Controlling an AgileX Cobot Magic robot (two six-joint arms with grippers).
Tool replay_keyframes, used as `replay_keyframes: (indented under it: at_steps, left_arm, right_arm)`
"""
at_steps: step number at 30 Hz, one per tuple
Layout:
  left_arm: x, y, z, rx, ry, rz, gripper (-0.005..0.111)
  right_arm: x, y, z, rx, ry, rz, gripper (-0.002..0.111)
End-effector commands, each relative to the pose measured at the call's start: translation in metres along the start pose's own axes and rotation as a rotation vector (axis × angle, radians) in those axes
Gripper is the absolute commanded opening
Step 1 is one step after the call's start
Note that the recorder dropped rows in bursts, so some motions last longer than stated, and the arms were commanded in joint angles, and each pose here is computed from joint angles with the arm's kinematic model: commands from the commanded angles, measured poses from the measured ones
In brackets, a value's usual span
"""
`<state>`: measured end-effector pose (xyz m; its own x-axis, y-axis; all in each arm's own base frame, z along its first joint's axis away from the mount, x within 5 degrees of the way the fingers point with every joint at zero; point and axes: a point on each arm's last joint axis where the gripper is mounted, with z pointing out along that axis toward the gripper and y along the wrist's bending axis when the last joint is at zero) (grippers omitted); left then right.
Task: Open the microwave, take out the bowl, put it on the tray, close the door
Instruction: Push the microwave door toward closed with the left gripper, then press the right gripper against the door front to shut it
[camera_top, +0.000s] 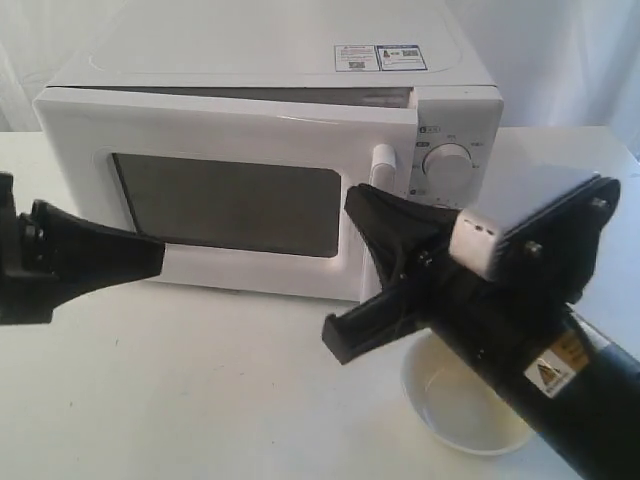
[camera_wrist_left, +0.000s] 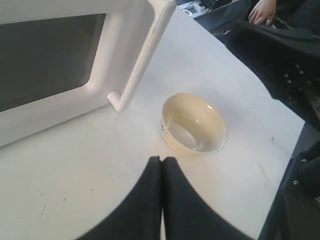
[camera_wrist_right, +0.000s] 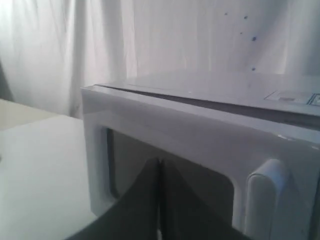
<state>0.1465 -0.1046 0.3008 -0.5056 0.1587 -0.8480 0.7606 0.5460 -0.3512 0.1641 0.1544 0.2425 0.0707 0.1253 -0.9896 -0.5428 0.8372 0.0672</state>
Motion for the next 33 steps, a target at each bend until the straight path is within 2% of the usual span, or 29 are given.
replay_keyframes:
  at_steps: [1,9,16,19,33]
  left_arm:
    - [0.017,-0.014,-0.011,0.026,-0.05,-0.018,0.0]
    - [0.042,-0.019,-0.018,0.003,-0.06,-0.002,0.0]
    - [0.047,-0.019,-0.017,0.007,-0.046,-0.01,0.0]
    - [0.047,-0.019,-0.017,0.013,-0.043,-0.004,0.0]
    - [0.048,-0.021,-0.017,0.037,-0.032,0.0,0.0]
  right_arm:
    - [0.007,0.001,0.028,0.09,-0.08,-0.05,0.0]
    - [0.038,0.004,0.083,0.239,-0.044,-0.015,0.0]
    - [0.053,-0.003,0.104,0.334,-0.021,-0.001,0.0]
    - [0.059,-0.009,0.112,0.358,-0.011,-0.037,0.0]
    - [0.054,-0.039,0.14,0.453,-0.068,-0.052,0.0]
